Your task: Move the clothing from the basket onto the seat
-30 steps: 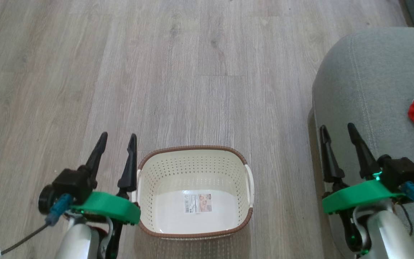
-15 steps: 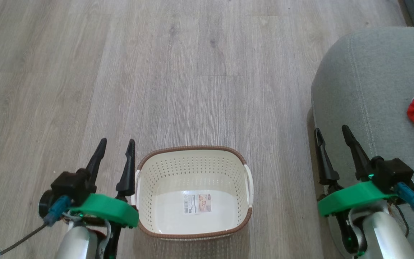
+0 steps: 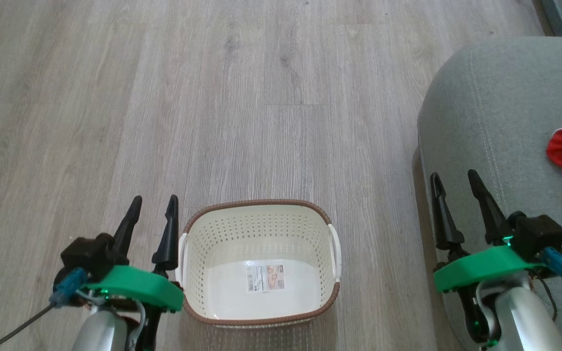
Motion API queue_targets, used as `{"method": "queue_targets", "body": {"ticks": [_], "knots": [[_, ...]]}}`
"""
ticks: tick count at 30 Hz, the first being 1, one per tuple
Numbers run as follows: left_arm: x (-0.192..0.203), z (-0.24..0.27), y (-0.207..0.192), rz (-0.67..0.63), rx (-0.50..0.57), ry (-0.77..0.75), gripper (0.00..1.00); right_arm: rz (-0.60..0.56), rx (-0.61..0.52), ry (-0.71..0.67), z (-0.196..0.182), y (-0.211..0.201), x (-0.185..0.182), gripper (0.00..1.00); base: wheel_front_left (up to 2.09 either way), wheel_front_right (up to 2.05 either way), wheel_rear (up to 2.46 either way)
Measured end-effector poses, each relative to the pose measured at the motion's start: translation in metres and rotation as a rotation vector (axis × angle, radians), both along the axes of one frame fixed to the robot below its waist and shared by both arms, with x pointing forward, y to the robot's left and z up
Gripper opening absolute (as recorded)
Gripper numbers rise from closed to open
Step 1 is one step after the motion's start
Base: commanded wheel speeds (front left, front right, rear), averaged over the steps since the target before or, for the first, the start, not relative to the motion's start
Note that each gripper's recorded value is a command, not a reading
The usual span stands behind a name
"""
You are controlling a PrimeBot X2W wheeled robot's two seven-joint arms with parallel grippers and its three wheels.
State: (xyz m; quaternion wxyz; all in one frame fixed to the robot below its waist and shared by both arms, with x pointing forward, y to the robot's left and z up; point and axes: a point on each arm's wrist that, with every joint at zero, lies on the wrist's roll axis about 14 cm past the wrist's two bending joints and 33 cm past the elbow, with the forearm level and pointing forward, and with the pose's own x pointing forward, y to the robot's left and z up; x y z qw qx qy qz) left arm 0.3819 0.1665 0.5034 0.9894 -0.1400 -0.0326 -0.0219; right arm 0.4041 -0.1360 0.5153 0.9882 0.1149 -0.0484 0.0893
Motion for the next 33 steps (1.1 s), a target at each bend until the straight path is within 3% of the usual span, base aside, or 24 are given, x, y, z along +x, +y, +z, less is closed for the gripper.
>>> {"method": "queue_targets", "body": {"ticks": [19,20,26,33], "knots": [[0.001,-0.009,-0.004,-0.022,-0.058,0.025,1.0,-0.011,0.006,0.018,-0.006,-0.004,-0.003,1.0,0.0,0.0,0.0],[0.0,-0.011,-0.004,-0.025,-0.059,0.032,0.0,-0.011,0.005,0.025,-0.008,-0.004,-0.004,0.0,0.0,0.0,0.0],[-0.02,-0.054,-0.003,-0.015,-0.071,0.172,0.0,-0.018,0.008,0.149,-0.047,-0.007,-0.019,0.0,0.0,0.0,0.0],[-0.02,-0.055,-0.002,-0.002,-0.139,0.186,0.0,-0.036,0.084,0.167,-0.047,-0.01,-0.02,0.0,0.0,0.0,0.0]]}}
